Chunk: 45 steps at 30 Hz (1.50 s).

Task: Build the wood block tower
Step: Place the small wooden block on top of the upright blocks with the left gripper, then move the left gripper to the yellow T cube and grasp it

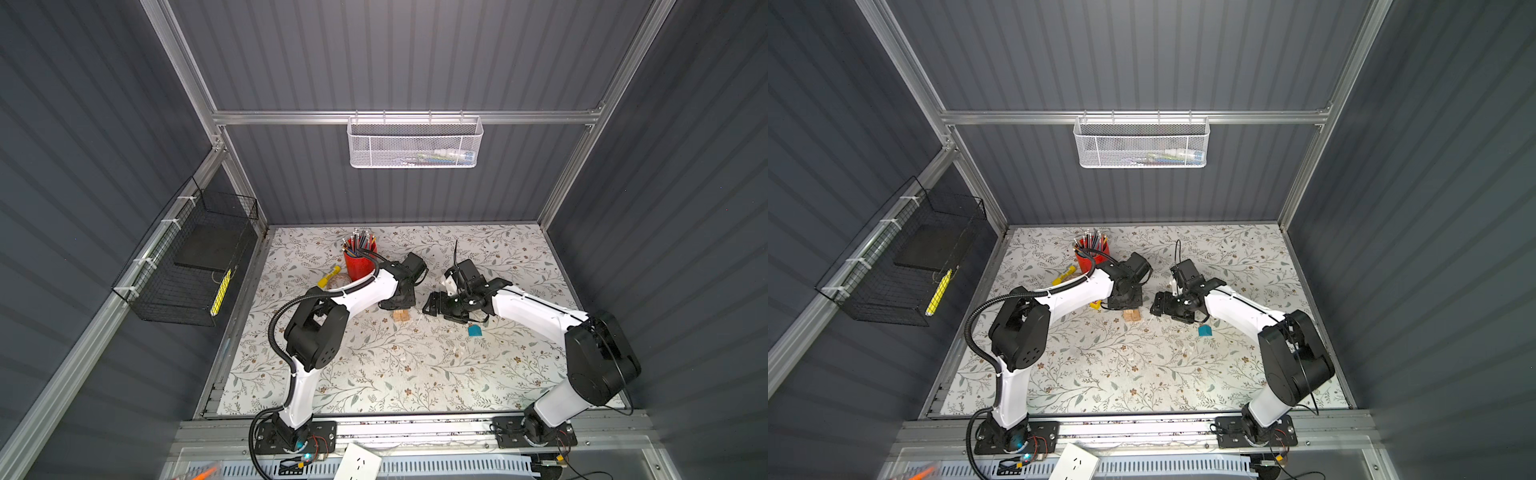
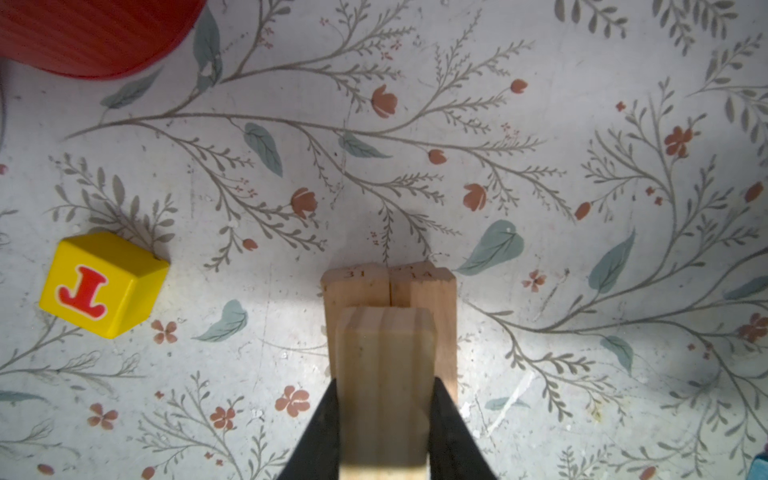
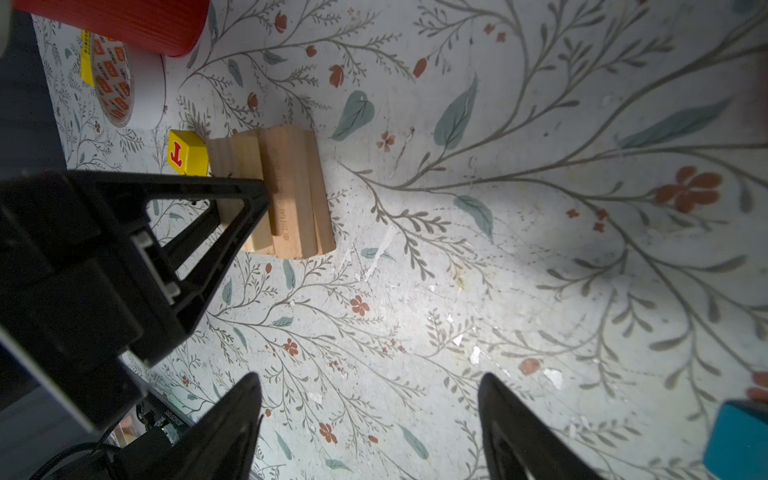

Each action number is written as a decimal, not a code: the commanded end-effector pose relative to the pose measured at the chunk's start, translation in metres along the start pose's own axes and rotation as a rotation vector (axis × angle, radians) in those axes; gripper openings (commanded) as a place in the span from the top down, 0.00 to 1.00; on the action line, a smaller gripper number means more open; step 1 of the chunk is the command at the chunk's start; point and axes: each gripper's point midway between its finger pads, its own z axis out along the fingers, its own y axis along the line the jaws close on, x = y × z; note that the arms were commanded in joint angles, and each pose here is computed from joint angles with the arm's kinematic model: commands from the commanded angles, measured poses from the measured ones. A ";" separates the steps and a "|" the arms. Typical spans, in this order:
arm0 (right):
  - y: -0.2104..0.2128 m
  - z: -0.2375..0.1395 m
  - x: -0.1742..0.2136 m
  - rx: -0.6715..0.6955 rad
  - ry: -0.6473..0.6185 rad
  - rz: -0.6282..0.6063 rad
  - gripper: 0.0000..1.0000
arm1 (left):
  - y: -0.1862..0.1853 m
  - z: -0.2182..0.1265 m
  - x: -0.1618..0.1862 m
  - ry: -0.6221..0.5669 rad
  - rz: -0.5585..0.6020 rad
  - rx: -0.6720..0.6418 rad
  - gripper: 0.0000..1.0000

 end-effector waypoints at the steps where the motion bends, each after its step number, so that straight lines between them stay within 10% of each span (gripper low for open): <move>1: -0.008 0.004 0.005 0.021 0.017 0.012 0.18 | -0.006 0.007 0.005 0.027 0.009 -0.002 0.78; 26: -0.008 -0.001 0.003 0.024 0.004 0.007 0.18 | -0.013 -0.003 0.001 0.011 0.011 0.022 0.54; 45: -0.029 -0.043 -0.017 0.190 -0.089 -0.057 0.16 | -0.005 -0.079 -0.023 -0.181 0.031 0.116 0.35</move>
